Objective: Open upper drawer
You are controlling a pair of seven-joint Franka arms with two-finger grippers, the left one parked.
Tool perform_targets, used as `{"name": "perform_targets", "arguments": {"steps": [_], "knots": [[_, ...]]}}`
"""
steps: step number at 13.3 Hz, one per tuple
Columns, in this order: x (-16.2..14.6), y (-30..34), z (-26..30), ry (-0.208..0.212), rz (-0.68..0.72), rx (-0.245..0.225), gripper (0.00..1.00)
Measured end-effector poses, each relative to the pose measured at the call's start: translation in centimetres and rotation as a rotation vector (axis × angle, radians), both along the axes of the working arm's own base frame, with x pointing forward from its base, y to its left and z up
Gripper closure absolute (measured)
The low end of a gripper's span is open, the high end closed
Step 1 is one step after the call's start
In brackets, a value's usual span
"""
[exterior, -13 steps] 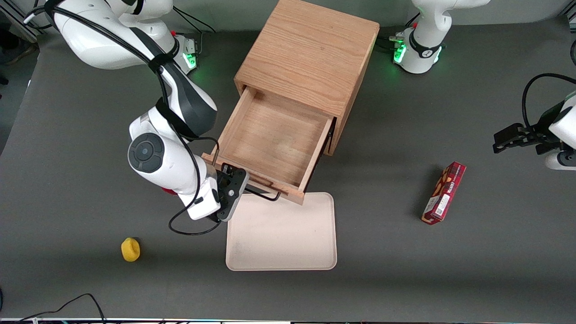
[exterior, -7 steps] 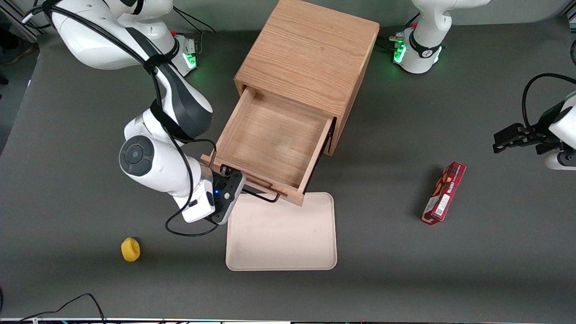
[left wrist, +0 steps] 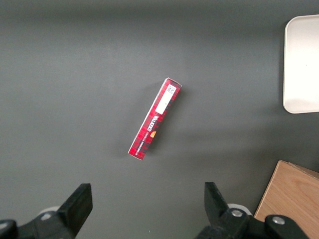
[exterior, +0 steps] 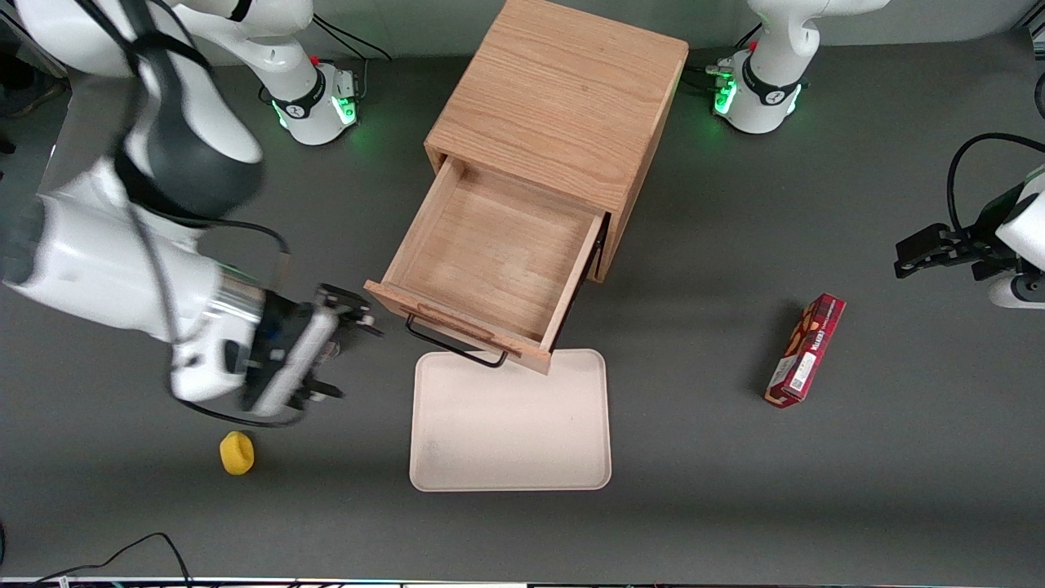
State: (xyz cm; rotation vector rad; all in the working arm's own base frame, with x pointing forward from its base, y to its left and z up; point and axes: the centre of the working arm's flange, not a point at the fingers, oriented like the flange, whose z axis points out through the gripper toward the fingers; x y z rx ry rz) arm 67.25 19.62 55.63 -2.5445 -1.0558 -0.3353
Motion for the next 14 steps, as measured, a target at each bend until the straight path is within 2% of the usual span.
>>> {"name": "perform_targets", "arguments": {"steps": [2,3,4,5,6,7,9,11,14], "knots": [[-2.5,-4.9,4.3,0.107,-0.182,-0.063,0.00],[-4.4,-6.9,5.9,0.163,-0.263,-0.127,0.00],[-6.1,-8.7,6.8,0.201,-0.337,-0.204,0.00],[-7.6,-10.6,7.4,0.222,-0.409,-0.278,0.00],[-8.8,-12.2,7.6,0.235,-0.480,-0.332,0.00],[-10.0,-13.6,7.5,0.251,-0.556,-0.364,0.00],[-11.4,-16.0,6.4,0.282,-0.654,-0.386,0.00],[-11.1,-17.4,4.7,0.267,-0.703,-0.376,0.00],[-10.8,-17.8,3.0,0.280,-0.769,-0.370,0.00]]}}
